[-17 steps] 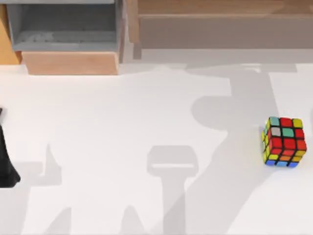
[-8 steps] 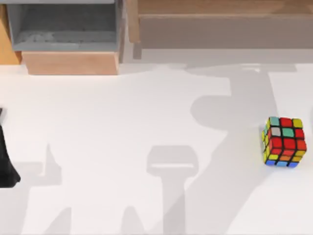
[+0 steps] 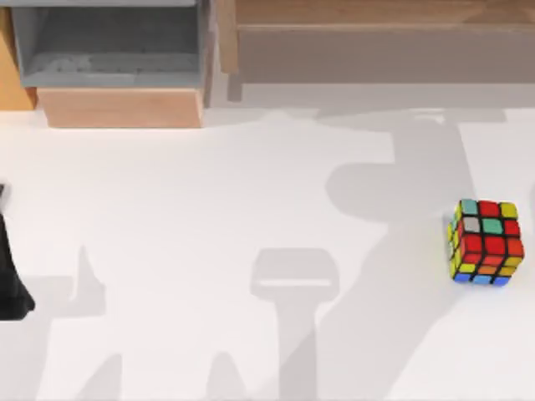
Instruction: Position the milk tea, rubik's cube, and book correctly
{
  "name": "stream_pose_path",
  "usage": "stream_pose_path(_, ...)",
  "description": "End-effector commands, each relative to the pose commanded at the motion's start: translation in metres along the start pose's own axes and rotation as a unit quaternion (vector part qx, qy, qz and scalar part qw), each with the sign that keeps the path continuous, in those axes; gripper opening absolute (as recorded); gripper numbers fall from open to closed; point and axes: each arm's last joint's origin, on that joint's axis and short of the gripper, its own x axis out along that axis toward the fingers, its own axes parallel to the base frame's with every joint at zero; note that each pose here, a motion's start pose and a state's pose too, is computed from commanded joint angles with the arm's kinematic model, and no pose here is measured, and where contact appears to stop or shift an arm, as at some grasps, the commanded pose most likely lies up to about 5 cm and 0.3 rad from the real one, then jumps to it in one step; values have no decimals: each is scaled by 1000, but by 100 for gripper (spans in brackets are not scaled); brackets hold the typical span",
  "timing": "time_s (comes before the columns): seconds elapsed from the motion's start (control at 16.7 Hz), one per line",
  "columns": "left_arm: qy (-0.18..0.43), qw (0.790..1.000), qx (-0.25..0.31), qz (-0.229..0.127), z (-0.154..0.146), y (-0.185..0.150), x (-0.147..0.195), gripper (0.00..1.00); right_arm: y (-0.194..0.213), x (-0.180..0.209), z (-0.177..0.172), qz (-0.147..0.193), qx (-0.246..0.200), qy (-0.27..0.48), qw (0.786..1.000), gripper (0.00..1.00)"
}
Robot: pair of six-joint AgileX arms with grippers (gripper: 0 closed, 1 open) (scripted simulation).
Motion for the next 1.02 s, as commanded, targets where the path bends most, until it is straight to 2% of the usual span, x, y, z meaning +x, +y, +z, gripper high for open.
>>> stream_pose_path(0.18, 0, 1000, 0, 0, 0, 0, 0, 100, -2, -10, 5, 0, -1, -5, 1000, 0)
stream_pose_path(0.6, 0, 1000, 0, 0, 0, 0, 0, 100, 0, -75, 9, 0, 1, 4, 1000, 0)
stream_pose_path(1.02, 0, 1000, 0, 0, 0, 0, 0, 100, -1, -81, 10, 0, 0, -3, 1000, 0)
